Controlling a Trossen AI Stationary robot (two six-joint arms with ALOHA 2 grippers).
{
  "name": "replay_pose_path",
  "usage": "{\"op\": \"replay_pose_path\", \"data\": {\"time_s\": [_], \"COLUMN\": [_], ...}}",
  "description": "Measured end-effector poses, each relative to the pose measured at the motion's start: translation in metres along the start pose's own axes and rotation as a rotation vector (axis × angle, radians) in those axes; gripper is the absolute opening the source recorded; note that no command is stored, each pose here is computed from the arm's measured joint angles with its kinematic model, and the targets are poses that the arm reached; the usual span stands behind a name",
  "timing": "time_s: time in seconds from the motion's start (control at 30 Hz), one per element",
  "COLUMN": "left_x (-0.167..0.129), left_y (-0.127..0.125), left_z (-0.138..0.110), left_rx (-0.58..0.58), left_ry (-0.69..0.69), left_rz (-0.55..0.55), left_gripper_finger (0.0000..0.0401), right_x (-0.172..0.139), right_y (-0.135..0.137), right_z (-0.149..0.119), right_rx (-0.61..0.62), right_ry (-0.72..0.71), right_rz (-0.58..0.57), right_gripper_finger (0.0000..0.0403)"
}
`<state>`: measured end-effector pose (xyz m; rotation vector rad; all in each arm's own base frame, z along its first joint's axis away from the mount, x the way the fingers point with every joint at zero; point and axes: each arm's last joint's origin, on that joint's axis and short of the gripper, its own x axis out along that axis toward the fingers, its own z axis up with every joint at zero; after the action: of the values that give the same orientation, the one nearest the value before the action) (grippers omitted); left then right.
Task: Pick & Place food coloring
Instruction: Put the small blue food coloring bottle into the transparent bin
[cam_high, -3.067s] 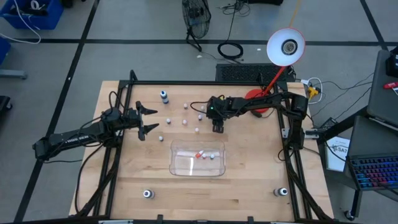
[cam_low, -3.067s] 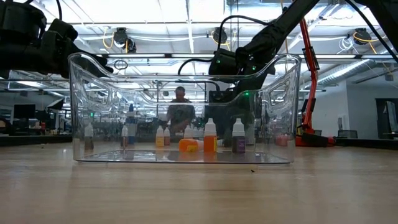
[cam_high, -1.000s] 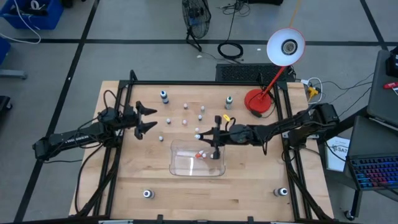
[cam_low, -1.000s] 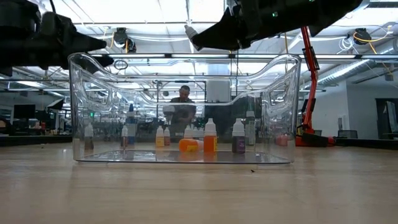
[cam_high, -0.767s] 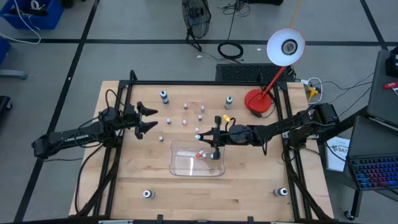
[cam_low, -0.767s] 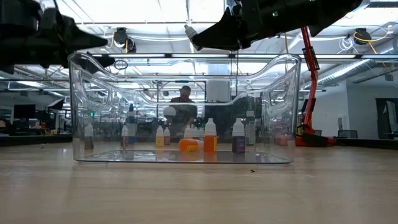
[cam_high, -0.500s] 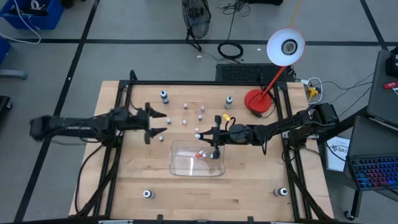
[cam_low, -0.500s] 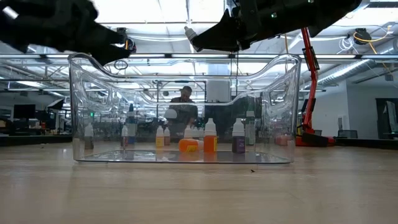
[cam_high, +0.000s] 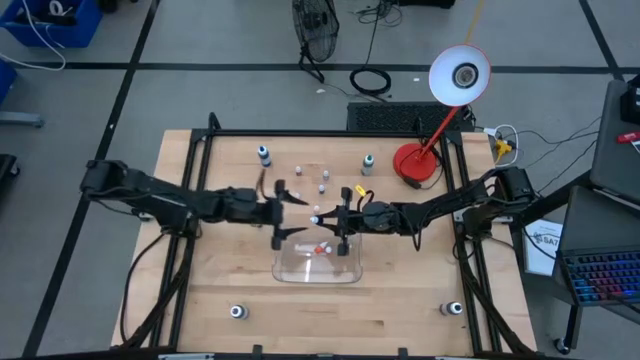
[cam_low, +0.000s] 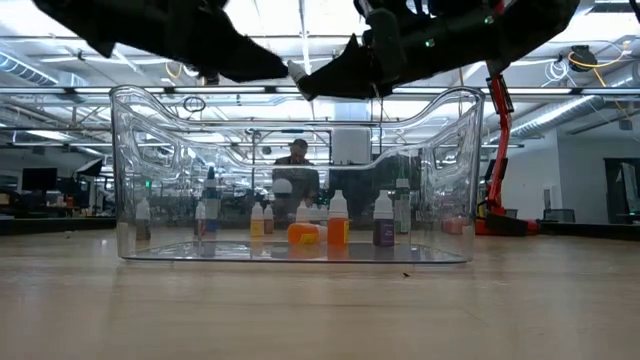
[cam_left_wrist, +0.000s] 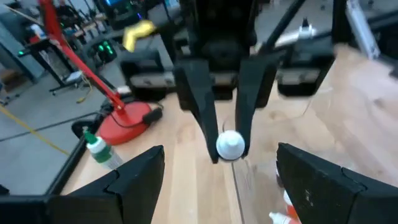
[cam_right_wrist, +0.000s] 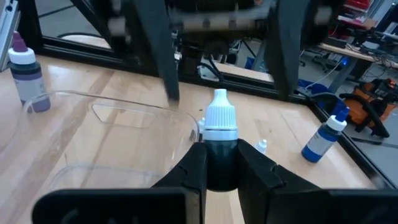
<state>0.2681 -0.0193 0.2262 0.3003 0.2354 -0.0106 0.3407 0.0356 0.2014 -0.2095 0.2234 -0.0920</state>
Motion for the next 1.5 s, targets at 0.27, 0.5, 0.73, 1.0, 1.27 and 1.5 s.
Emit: {"op": "replay_pose_path", "data": {"time_s": [0.27, 0.5, 0.73, 1.0, 1.27, 1.5], "left_x": [0.028, 0.031, 0.032, 0.031, 0.033, 0.033], "left_y": [-0.003, -0.003, -0.003, -0.008, -0.009, -0.008], "left_z": [0.001, 0.016, 0.042, 0.045, 0.045, 0.045], "left_rx": [-0.005, 0.027, 0.104, 0.155, 0.136, 0.112], "left_ry": [0.046, 0.22, 0.387, 0.386, 0.372, 0.364], "left_rz": [-0.012, -0.001, -0.02, -0.045, -0.046, -0.061], "left_gripper_finger": [0.0305, 0.0305, 0.0305, 0.0293, 0.0218, 0.0184], "right_x": [0.0, 0.0, 0.0, 0.0, 0.0, 0.0], "right_y": [0.0, 0.0, 0.0, 0.0, 0.0, 0.0], "right_z": [-0.001, -0.002, -0.002, -0.002, -0.001, -0.001], "right_rx": [0.001, 0.013, 0.02, 0.015, 0.011, 0.011], "right_ry": [0.007, 0.016, 0.018, 0.017, 0.013, 0.013], "right_rz": [0.001, 0.003, 0.003, 0.003, 0.002, 0.003], "right_gripper_finger": [0.0044, 0.0044, 0.0044, 0.0044, 0.0044, 0.0044]}}
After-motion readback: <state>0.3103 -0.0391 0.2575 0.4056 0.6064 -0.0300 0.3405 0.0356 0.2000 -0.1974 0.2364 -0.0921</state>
